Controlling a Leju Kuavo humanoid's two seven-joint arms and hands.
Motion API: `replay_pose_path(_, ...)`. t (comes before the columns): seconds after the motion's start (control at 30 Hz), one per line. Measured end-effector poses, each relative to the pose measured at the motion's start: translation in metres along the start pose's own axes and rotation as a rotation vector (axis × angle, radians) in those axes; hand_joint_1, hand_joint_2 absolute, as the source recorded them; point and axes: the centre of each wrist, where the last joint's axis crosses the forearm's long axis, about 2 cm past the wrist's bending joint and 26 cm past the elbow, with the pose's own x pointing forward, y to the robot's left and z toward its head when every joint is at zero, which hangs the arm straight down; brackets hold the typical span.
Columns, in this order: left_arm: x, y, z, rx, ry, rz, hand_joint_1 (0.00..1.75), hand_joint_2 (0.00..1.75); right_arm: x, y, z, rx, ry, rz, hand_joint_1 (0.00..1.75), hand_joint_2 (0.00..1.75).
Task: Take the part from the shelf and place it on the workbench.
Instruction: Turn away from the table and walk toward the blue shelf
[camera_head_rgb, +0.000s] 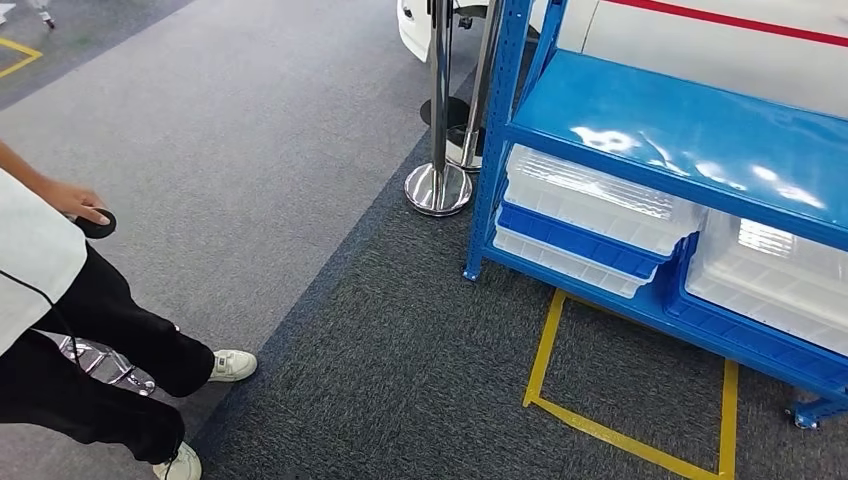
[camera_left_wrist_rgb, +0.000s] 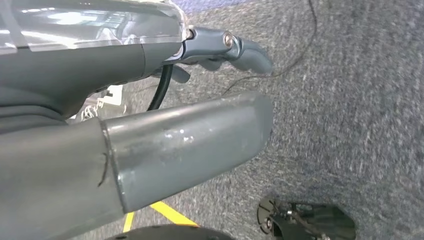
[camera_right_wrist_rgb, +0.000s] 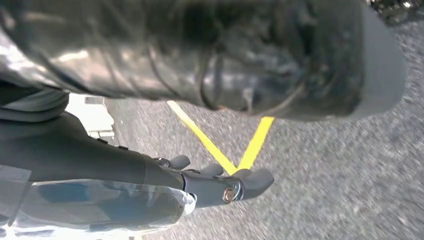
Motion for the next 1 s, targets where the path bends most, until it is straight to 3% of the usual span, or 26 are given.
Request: replay_pose_path(1.0, -0.0002, -0.0011, 0.0006, -0.002, -0.003, 0.004, 0.0, 0.0, 0.0018, 0.0009, 0.0004, -0.001, -0.004, 0.001, 0.0, 0.0)
